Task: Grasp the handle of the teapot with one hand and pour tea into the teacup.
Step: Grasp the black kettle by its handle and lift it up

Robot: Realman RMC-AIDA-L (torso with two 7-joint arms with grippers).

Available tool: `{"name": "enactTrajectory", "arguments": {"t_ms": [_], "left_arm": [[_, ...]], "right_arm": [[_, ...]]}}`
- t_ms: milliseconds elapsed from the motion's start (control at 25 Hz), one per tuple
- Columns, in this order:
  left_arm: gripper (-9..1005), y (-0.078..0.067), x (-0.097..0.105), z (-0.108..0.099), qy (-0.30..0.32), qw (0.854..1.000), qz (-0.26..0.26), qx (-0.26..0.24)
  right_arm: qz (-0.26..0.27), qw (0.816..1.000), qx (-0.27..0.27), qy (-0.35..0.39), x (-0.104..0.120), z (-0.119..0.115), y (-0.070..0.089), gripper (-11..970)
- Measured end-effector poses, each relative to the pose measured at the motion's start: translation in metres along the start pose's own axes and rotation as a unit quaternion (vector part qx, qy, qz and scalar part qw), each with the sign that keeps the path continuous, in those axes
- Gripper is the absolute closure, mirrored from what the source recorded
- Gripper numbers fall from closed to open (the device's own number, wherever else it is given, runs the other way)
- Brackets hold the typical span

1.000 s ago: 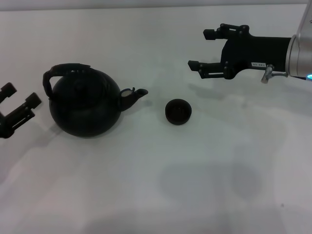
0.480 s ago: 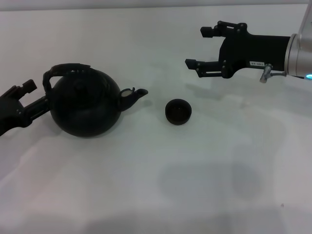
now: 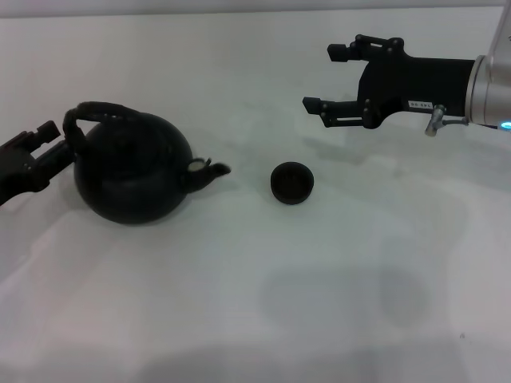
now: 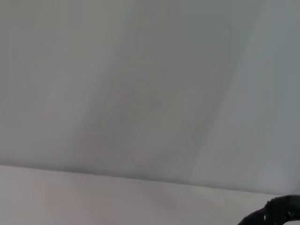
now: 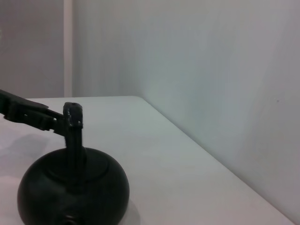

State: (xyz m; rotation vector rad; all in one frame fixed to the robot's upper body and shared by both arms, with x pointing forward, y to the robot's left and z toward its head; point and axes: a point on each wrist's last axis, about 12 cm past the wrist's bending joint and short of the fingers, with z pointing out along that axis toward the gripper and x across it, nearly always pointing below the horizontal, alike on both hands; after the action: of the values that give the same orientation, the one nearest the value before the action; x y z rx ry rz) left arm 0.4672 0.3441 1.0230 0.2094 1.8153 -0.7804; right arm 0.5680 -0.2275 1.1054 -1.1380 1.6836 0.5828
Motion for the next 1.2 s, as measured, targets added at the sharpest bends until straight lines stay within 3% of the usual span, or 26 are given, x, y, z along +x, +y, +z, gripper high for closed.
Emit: {"name": "enactTrajectory", "arguments": {"t_ms": [320, 1200], "left_arm": [[487, 0.003, -0.003, 0.007, 0.006, 1.000, -0.009, -0.010], [481, 0.006, -0.012, 0.013, 0.026, 1.000, 0.006, 0.002]], "right_arm": [[-0.001, 1.000, -0.002, 0.001, 0.000, 0.001, 0.001, 85], [0.000, 1.000, -0.013, -0.002, 0.002, 0.005, 0.007, 86]]}}
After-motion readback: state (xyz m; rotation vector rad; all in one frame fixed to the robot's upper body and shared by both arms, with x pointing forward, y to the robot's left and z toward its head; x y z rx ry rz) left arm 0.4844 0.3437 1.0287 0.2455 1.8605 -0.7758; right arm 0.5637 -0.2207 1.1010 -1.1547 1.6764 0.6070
